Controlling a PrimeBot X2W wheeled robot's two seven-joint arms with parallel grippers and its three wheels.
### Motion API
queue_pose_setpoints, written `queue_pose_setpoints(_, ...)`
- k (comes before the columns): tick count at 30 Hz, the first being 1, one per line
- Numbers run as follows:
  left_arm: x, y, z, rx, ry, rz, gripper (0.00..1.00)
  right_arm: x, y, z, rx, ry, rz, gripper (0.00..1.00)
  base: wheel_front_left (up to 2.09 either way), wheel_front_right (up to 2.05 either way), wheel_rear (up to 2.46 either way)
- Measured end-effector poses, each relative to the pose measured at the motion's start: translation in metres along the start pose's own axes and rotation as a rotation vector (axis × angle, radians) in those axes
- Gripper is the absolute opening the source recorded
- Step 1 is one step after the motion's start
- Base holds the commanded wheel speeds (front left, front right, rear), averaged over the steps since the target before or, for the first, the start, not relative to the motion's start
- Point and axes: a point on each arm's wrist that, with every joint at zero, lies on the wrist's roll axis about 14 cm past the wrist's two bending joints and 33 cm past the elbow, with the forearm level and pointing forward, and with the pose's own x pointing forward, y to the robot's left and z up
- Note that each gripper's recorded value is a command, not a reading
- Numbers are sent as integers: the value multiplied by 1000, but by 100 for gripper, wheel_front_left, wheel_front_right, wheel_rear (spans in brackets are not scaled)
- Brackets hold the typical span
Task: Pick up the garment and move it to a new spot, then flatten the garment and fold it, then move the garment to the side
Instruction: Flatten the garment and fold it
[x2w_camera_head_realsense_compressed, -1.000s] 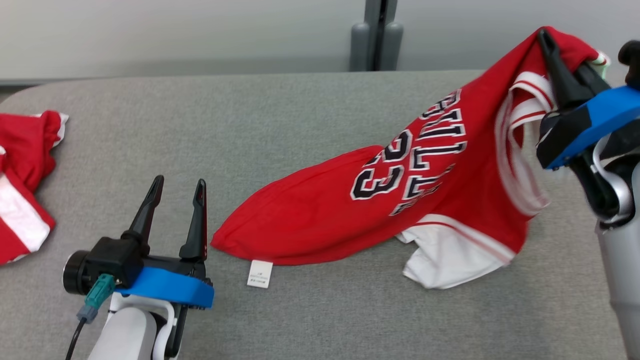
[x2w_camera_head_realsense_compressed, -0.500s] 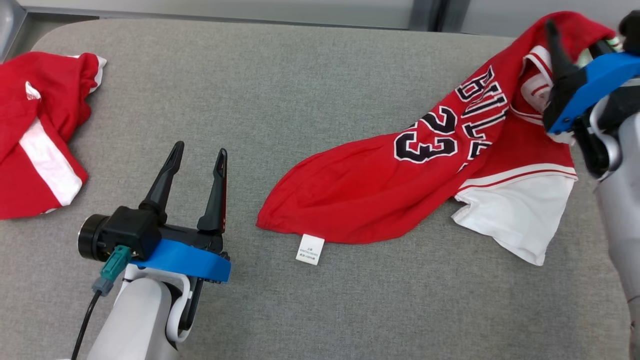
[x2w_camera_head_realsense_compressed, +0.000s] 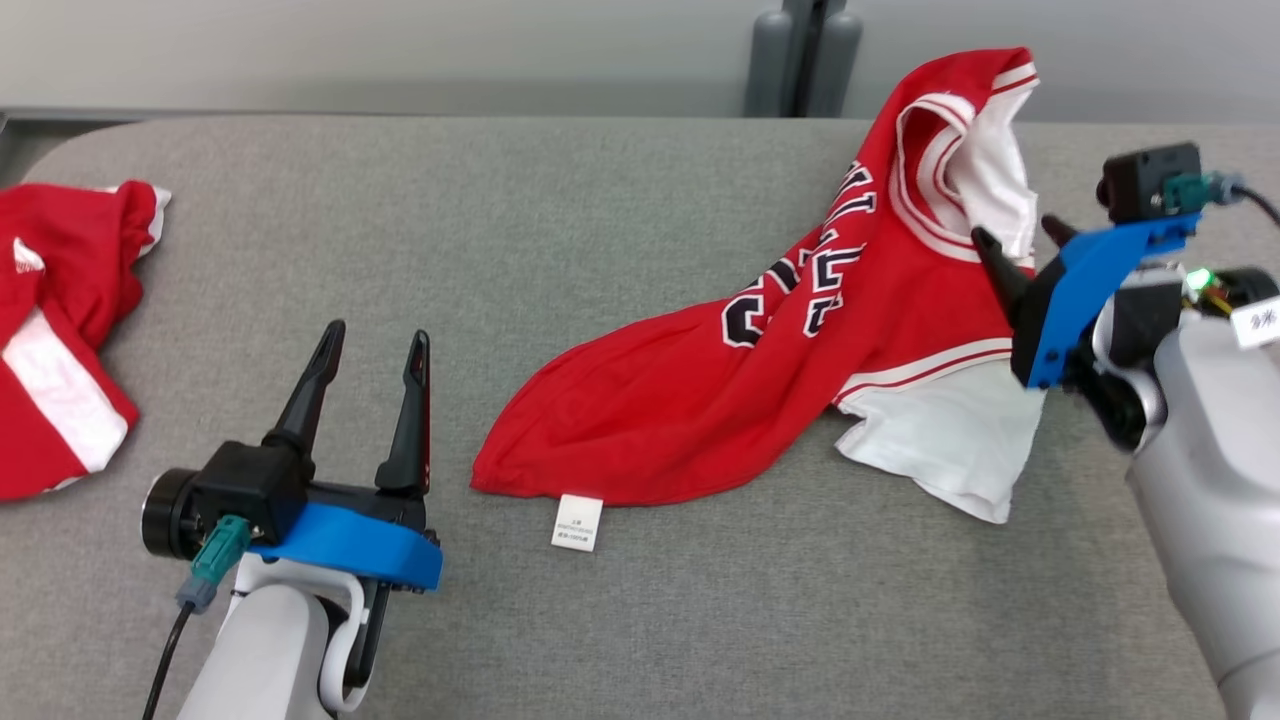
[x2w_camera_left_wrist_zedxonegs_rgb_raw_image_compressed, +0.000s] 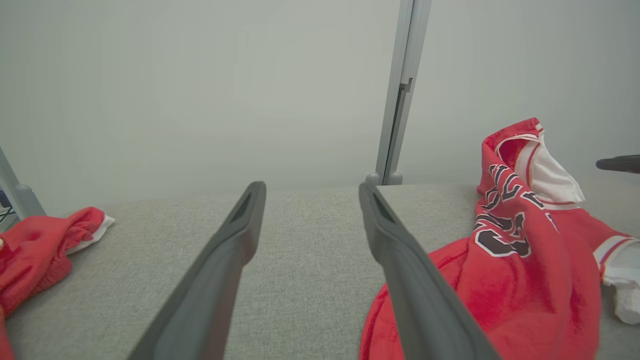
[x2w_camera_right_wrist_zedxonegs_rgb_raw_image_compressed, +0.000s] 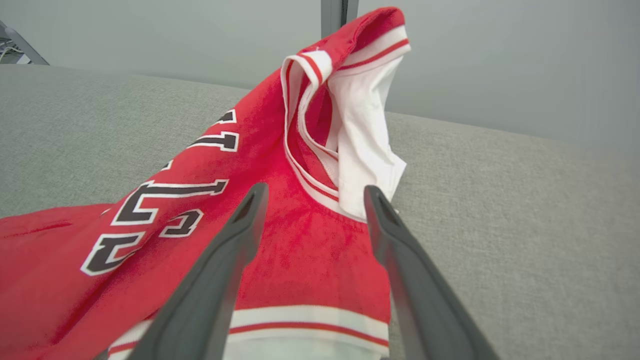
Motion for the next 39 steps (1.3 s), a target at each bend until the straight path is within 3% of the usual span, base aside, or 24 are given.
queue_pose_setpoints(16,-21,-17,13,-14,-29,-24,100,-90,2,-89,119,62,-79,100,0,0,0)
queue_pose_setpoints(21,-23,-14,11,-16,-25,-16,100,-90,2,-100,127,96,-119,100,0,0,0)
queue_pose_setpoints(31,-22,-2,3,-12,-2,12,100,-60,16,-121,106,213,-98,100,0,0,0)
queue_pose_setpoints(32,-22,-1,2,-12,0,15,100,-56,22,-123,102,223,-82,91,0,0,0)
queue_pose_setpoints(35,-21,3,1,-10,2,24,100,-47,33,-126,98,243,-48,0,0,0,0)
queue_pose_setpoints(39,-21,5,0,-8,6,29,100,-44,37,-129,86,251,-36,0,0,0,0)
